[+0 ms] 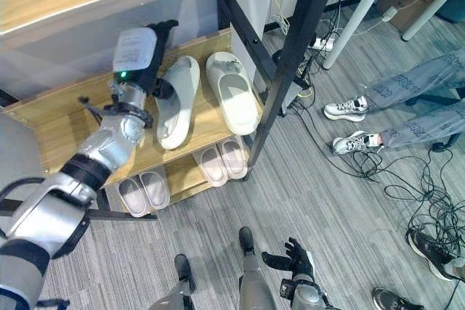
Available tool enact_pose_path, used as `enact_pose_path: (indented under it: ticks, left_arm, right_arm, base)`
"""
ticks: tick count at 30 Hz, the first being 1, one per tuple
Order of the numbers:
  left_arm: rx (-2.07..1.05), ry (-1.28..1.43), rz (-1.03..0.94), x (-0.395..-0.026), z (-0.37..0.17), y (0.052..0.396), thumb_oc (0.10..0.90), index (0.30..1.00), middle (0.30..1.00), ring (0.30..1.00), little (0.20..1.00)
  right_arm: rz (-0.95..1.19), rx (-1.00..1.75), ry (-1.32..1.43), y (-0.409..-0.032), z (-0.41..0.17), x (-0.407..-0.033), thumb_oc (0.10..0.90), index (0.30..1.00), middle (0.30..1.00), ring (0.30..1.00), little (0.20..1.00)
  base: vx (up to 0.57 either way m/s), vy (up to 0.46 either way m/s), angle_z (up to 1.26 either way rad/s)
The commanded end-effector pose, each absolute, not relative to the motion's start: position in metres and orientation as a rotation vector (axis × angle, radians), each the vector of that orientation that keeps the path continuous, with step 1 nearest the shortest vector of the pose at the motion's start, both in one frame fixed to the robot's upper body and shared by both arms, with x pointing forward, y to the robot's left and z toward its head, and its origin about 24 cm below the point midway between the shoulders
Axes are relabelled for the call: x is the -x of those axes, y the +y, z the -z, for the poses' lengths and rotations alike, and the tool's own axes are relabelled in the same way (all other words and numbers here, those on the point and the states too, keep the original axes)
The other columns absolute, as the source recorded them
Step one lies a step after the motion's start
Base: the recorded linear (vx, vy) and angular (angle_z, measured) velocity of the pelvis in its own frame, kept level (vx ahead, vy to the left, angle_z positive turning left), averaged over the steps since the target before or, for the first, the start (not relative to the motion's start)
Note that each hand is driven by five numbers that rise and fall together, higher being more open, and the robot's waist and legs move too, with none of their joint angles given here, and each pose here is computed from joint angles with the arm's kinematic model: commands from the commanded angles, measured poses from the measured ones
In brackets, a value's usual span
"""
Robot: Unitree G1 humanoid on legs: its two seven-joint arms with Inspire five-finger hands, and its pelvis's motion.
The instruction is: Arrange the slippers neatly on the shoe rack.
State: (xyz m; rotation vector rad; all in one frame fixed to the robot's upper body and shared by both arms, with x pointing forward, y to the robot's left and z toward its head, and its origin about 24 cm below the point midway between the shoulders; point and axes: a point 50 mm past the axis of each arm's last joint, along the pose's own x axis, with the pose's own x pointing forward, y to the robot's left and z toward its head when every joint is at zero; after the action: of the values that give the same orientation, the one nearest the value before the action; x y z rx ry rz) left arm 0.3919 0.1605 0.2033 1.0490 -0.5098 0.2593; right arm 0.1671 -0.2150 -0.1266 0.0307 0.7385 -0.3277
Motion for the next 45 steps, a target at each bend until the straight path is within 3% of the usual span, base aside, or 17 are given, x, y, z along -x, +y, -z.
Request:
enact_pose_path:
  ticks: [1, 13, 32, 40, 45]
  left_arm:
    - [-0.831, -0.729, -0.370, -0.390, -0.268, 0.163, 0.800, 0.900, 0.900, 0.900, 0.900]
    - [-0.747, -0.665, -0.266, -0.392, -0.246, 0.149, 0.800, 0.900, 0.900, 0.900, 0.900]
    - [-0.556, -0.521, -0.267, -0.371, -0.198, 0.194, 0.800, 0.900, 0.900, 0.900, 0.900]
    - [-0.708, -0.482, -0.289, -0.370, -0.193, 0.215, 0.800, 0.900, 0.900, 0.900, 0.900]
    - [-0.678, -0.376, -0.179, -0.354, -0.149, 0.213, 0.800, 0.900, 0.900, 0.900, 0.900]
  right_arm:
    - [0.372, 0.058, 0.685, -0.241, 0.114, -0.181, 0.800, 0.900, 0.900, 0.900, 0.900]
    - [0.346, 0.121, 0.739, -0.246, 0.120, -0.169, 0.800, 0.900, 0.900, 0.900, 0.900]
    - [0.363, -0.003, 0.814, -0.234, 0.131, -0.161, 0.800, 0.900, 0.900, 0.900, 0.900]
    - [0.375, -0.022, 0.828, -0.234, 0.133, -0.155, 0.800, 0.900, 0.900, 0.900, 0.900]
    - [0.398, -0.050, 0.861, -0.232, 0.139, -0.146, 0.800, 0.900, 0.900, 0.900, 0.900]
  base:
    - [0.00, 0.000, 0.00]
    - [0.01, -0.009, -0.01]
    - [0.02, -0.004, 0.03]
    - [-0.02, 0.002, 0.05]
    - [0.00, 0.000, 0.00]
